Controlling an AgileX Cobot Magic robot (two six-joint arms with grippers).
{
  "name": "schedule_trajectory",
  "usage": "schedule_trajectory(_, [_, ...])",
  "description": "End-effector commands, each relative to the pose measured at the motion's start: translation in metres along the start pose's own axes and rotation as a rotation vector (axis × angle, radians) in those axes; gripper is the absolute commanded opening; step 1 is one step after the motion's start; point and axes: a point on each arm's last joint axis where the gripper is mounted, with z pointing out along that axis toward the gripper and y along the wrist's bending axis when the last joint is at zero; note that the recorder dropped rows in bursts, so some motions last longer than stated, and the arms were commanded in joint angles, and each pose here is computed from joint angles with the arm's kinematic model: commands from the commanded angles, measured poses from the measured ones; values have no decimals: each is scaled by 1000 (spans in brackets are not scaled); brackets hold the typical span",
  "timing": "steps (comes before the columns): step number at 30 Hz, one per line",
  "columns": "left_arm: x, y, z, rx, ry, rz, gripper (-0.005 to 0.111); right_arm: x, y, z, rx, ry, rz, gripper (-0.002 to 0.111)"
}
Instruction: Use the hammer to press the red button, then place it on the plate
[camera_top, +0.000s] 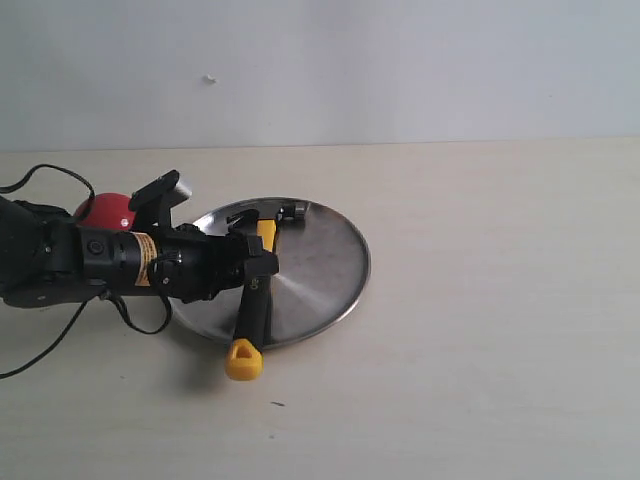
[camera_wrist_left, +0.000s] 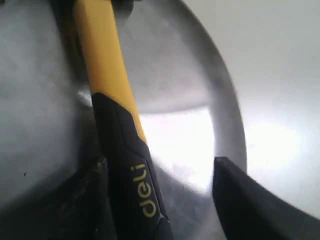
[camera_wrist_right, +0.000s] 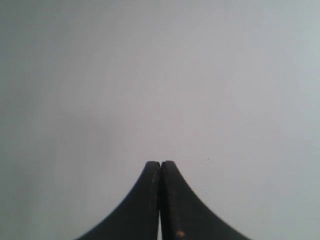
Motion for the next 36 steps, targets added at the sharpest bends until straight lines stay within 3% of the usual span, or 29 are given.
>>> schedule_trajectory(1, [-7,-7,-6,-4,-13,49,68,1,1,-1,-5,5,-8,0])
schedule_trajectory(9, [-33,-16,-46,-48,-98,137,67,2,1,-1,-5,10,-15,0])
schedule_trajectory(11, [-36,-21,-62,-45,-129,159,62,2,1,-1,-5,10,-15,0])
schedule_trajectory(13, [-37,-26,-77,-44,-150,201,51,2,1,-1,-5,10,-15,0])
schedule_trajectory(19, [-32,-46,-124,-51,-224,327,0,2,1,-1,-5,10,-15,0])
schedule_trajectory(28, [-5,-65,-193,-116,-368,485,0,9,0,-1,4,86,-5,0])
schedule_trajectory(36, [31,-78,-248,-96,-541,547,0,41,-4,-10,83,449,168,0])
